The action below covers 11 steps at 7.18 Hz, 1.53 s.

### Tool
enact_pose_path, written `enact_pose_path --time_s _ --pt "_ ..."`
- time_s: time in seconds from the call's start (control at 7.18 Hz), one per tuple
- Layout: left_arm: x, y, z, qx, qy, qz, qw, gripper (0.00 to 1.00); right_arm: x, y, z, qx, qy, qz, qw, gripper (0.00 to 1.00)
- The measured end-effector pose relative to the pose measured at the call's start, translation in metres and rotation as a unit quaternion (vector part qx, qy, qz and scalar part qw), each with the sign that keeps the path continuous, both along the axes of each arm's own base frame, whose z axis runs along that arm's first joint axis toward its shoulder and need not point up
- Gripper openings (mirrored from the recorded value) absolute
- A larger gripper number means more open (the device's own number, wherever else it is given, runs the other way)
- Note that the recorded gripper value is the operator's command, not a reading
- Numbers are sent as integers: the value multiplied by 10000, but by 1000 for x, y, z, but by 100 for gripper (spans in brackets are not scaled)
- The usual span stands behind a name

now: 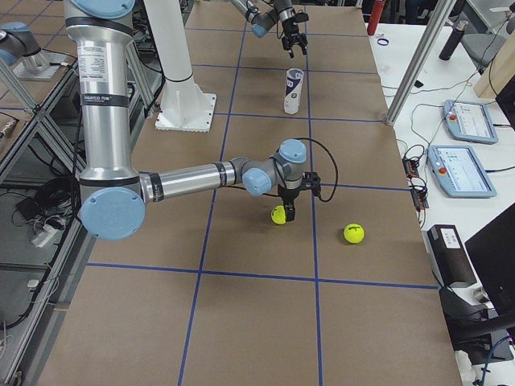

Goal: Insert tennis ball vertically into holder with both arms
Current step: 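Grasp the nearer yellow tennis ball with the right gripper while the left gripper waits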

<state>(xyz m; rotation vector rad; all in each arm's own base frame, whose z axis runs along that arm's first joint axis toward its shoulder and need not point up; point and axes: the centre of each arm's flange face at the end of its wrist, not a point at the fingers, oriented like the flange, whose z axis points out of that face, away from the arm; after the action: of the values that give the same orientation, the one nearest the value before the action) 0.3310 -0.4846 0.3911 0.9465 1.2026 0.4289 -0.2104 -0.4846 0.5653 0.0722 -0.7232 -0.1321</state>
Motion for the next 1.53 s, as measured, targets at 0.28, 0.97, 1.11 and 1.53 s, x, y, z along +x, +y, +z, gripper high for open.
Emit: enact_pose_path --time_s 0.28,0.97,1.11,1.53 --pt "1 -1 3 25 -35 1 10000 99 -10 4 6 -47 35 -97 9999 99" --pt "3 -3 4 44 -51 2 10000 99 -30 2 13 -89 95 -235 9996 0" --pt "3 -4 3 47 -48 2 10000 99 -34 -3 5 -32 55 -248 9997 0" --pt "4 -4 1 62 -34 2 10000 99 -29 -13 -29 130 -191 -211 9995 0"
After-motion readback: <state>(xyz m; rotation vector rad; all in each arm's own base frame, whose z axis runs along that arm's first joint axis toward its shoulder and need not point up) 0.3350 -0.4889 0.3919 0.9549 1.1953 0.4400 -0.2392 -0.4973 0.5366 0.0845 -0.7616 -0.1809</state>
